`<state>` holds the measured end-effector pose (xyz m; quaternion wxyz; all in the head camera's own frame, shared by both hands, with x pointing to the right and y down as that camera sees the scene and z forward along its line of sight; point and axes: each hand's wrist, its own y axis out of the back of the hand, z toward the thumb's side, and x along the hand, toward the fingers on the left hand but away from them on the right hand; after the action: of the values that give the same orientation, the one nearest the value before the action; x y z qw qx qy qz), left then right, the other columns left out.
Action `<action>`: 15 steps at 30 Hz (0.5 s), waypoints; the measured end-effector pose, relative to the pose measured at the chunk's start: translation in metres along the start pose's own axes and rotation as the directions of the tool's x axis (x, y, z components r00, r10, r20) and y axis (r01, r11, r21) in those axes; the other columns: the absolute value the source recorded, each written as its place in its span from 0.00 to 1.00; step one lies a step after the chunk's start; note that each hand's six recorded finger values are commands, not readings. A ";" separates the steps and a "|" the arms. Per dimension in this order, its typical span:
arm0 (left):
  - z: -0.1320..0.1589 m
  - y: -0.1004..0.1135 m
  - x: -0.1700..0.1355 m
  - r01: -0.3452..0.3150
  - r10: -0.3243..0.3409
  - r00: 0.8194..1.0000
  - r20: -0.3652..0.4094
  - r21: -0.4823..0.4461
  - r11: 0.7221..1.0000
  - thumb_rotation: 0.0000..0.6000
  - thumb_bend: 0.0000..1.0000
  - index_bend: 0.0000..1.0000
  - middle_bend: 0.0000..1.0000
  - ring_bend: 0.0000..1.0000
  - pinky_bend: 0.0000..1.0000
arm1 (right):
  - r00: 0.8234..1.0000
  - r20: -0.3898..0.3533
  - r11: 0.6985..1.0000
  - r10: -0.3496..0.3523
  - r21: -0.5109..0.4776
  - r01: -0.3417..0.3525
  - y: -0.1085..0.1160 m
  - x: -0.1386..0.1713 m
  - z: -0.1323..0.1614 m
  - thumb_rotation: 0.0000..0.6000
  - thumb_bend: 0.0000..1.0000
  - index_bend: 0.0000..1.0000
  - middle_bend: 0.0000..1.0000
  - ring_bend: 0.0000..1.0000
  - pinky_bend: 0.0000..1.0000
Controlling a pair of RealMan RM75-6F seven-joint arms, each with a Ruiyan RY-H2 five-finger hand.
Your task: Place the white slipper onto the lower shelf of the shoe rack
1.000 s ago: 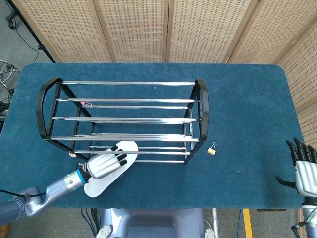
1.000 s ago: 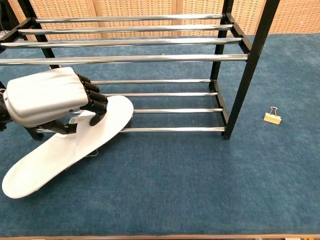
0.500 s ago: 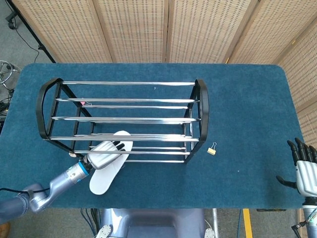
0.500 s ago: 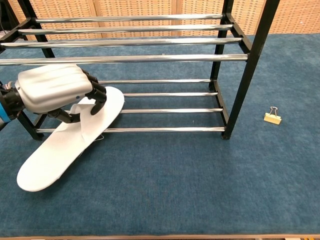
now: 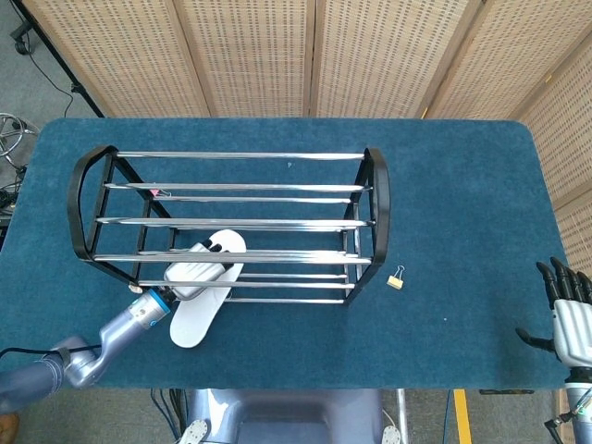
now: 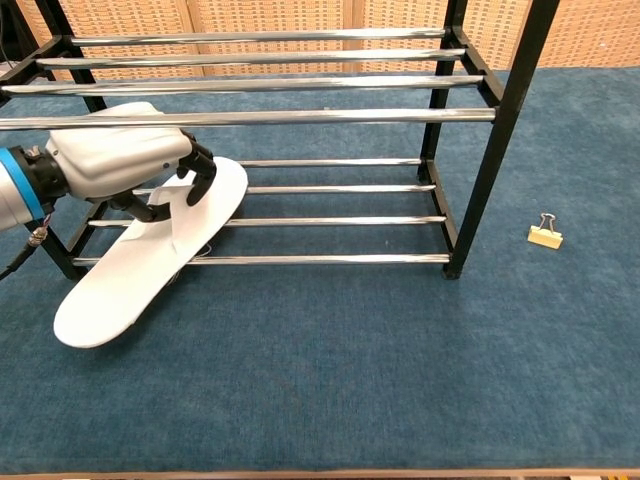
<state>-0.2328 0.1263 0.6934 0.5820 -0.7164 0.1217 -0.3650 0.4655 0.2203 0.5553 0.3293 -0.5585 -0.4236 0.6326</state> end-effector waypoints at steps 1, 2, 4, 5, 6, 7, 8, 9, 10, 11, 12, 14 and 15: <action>-0.001 0.000 0.002 0.002 -0.002 1.000 -0.005 -0.001 1.000 1.00 0.47 0.67 0.51 0.46 0.53 | 1.000 0.000 1.000 0.000 0.000 0.000 0.000 0.000 0.000 1.00 0.00 0.00 0.00 0.00 0.00; -0.002 0.000 0.004 0.003 -0.003 1.000 -0.012 0.000 1.000 1.00 0.47 0.67 0.51 0.46 0.53 | 1.000 0.002 1.000 0.001 0.000 -0.001 0.000 0.000 -0.001 1.00 0.00 0.00 0.00 0.00 0.00; -0.003 0.000 0.007 0.007 -0.007 1.000 -0.024 0.000 1.000 1.00 0.47 0.67 0.51 0.46 0.53 | 1.000 0.004 1.000 0.003 -0.002 -0.003 0.000 -0.001 -0.001 1.00 0.00 0.00 0.00 0.00 0.00; -0.004 0.000 0.008 0.009 -0.009 0.999 -0.031 0.002 1.000 1.00 0.47 0.67 0.51 0.46 0.53 | 1.000 0.005 1.000 0.003 -0.003 -0.003 0.000 -0.001 -0.001 1.00 0.00 0.00 0.00 0.00 0.00; -0.004 0.000 0.009 0.010 -0.010 0.999 -0.035 0.003 1.000 1.00 0.47 0.67 0.51 0.46 0.53 | 1.000 0.005 1.000 0.003 -0.003 -0.003 0.000 -0.001 -0.002 1.00 0.00 0.00 0.00 0.00 0.00; -0.005 0.000 0.010 0.010 -0.010 0.999 -0.039 0.003 1.000 1.00 0.47 0.67 0.51 0.46 0.53 | 1.000 0.005 1.000 0.003 -0.004 -0.003 0.000 -0.001 -0.002 1.00 0.00 0.00 0.00 0.00 0.00; -0.005 0.000 0.012 0.012 -0.012 0.999 -0.043 0.002 1.000 1.00 0.47 0.67 0.51 0.46 0.53 | 1.000 0.005 1.000 0.002 -0.004 -0.002 0.000 -0.001 -0.002 1.00 0.00 0.00 0.00 0.00 0.00; -0.005 0.000 0.012 0.014 -0.014 0.999 -0.046 -0.002 1.000 1.00 0.47 0.67 0.51 0.46 0.53 | 1.000 0.005 1.000 0.002 -0.004 -0.002 0.000 -0.001 -0.002 1.00 0.00 0.00 0.00 0.00 0.00; -0.004 0.000 0.013 0.016 -0.016 0.999 -0.048 -0.006 1.000 1.00 0.47 0.67 0.51 0.46 0.53 | 1.000 0.006 1.000 0.001 -0.005 -0.001 0.000 -0.001 -0.002 1.00 0.00 0.00 0.00 0.00 0.00; -0.003 0.000 0.014 0.018 -0.018 0.999 -0.051 -0.012 1.000 1.00 0.47 0.67 0.51 0.46 0.53 | 1.000 0.006 1.000 0.002 -0.006 -0.002 0.001 -0.001 -0.002 1.00 0.00 0.00 0.00 0.00 0.00; -0.003 0.000 0.015 0.020 -0.021 0.998 -0.053 -0.017 1.000 1.00 0.47 0.67 0.51 0.46 0.53 | 1.000 0.006 1.000 0.002 -0.007 -0.002 0.001 -0.001 -0.002 1.00 0.00 0.00 0.00 0.00 0.00; -0.001 0.000 0.016 0.026 -0.027 0.998 -0.058 -0.022 0.999 1.00 0.47 0.67 0.51 0.47 0.53 | 1.000 0.006 1.000 0.002 -0.008 -0.002 0.001 -0.001 -0.002 1.00 0.00 0.00 0.00 0.00 0.00; -0.001 0.000 0.016 0.030 -0.031 0.998 -0.061 -0.024 0.999 1.00 0.47 0.67 0.51 0.47 0.53 | 1.000 0.006 1.000 0.002 -0.008 -0.002 0.001 -0.001 -0.002 1.00 0.00 0.00 0.00 0.00 0.00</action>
<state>-0.2217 0.1161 0.6994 0.5642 -0.7132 0.1328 -0.3943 0.4680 0.2193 0.5551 0.3250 -0.5585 -0.4265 0.6328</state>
